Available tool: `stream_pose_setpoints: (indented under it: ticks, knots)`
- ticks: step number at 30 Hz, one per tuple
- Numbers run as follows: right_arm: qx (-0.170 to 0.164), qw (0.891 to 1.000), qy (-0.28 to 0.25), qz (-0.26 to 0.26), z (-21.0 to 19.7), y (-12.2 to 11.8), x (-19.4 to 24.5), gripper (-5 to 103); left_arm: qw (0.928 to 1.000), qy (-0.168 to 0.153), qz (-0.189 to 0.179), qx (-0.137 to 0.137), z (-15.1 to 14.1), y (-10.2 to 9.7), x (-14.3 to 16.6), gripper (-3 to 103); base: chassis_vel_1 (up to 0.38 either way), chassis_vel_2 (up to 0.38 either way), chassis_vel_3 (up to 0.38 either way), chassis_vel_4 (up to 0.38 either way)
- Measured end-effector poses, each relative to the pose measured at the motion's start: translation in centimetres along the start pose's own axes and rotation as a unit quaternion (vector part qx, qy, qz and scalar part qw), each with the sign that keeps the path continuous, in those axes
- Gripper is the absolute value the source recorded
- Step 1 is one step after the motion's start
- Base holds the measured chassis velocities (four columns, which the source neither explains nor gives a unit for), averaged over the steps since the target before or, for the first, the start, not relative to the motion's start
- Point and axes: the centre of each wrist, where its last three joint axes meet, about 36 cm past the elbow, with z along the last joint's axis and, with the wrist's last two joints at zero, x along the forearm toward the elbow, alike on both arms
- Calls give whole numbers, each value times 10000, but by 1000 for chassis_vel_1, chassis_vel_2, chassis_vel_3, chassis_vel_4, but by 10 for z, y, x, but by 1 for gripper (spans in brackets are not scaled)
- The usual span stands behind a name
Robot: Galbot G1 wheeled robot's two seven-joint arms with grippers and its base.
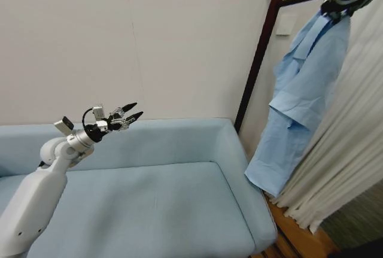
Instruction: Pick up the clothes from the sofa and hang them on the clothes hanger.
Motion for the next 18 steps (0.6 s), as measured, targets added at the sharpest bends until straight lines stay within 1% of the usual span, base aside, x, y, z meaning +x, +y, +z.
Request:
stream_pose_setpoints:
  ticks: [11, 14, 16, 18]
  knots:
    - [-48, 9999, 81, -83, 2, 3, -3, 8, 10000, 13, 5, -9, 5, -1, -2, 100, 0, 0, 0, 0]
    - [-101, 9999, 53, -106, -2, 6, -1, 23, 10000, 24, 3, -22, 6, -1, -3, 100, 0, 0, 0, 0]
    - [-118, 9999, 46, -113, -3, 6, 0, 23, 10000, 28, 2, -22, 7, -1, -4, 100, 0, 0, 0, 0]
    - [-200, 9997, 39, -143, -7, 5, 1, 35, 10000, 28, -3, -19, 8, -2, -4, 100, 0, 0, 0, 0]
